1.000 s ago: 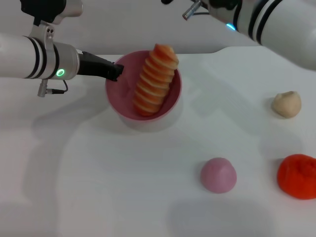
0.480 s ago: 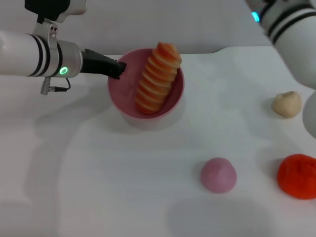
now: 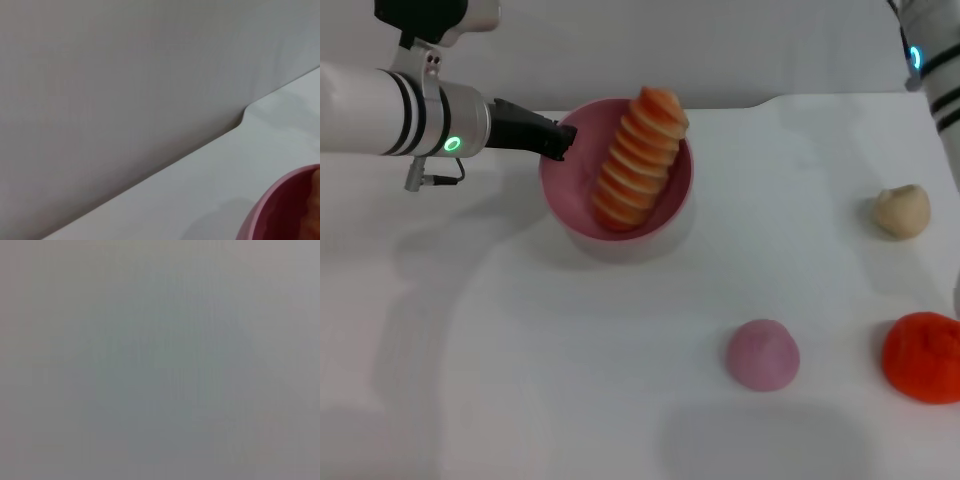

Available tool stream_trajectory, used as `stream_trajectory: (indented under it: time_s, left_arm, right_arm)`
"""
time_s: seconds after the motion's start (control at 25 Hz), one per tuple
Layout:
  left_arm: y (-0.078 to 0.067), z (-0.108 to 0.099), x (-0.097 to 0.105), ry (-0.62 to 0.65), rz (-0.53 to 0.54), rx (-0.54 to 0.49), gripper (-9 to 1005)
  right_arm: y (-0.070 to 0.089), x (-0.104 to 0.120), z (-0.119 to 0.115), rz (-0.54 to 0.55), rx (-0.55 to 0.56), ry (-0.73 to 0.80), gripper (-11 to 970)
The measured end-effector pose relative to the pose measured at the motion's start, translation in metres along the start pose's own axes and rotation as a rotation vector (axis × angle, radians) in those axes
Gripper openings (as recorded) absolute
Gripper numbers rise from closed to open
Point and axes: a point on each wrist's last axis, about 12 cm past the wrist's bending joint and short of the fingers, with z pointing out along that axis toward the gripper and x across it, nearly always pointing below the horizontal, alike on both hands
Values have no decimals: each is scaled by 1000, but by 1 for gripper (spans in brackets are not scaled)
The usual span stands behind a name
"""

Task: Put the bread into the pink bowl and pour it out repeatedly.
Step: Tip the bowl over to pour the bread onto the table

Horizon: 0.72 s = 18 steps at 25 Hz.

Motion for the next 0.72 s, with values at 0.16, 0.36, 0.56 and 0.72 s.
stream_trajectory:
  time_s: [0.16,0.36,0.56,0.72]
  left_arm:
    - [-1,1,-1,-1,10,-4,47]
    - [-6,5,-4,-9,30,-7,47]
    - [-18,12,-11,-14,89,-4,47]
    - [-37,21,-19,-8,190,11,47]
  right_arm:
    - [-4,5,-4,-18,4,7,539]
    - [-10,11,-9,-36,15,32,539]
    - [-23,13,-10,-50,61,34,539]
    - [-47,16,-13,-69,145,46,539]
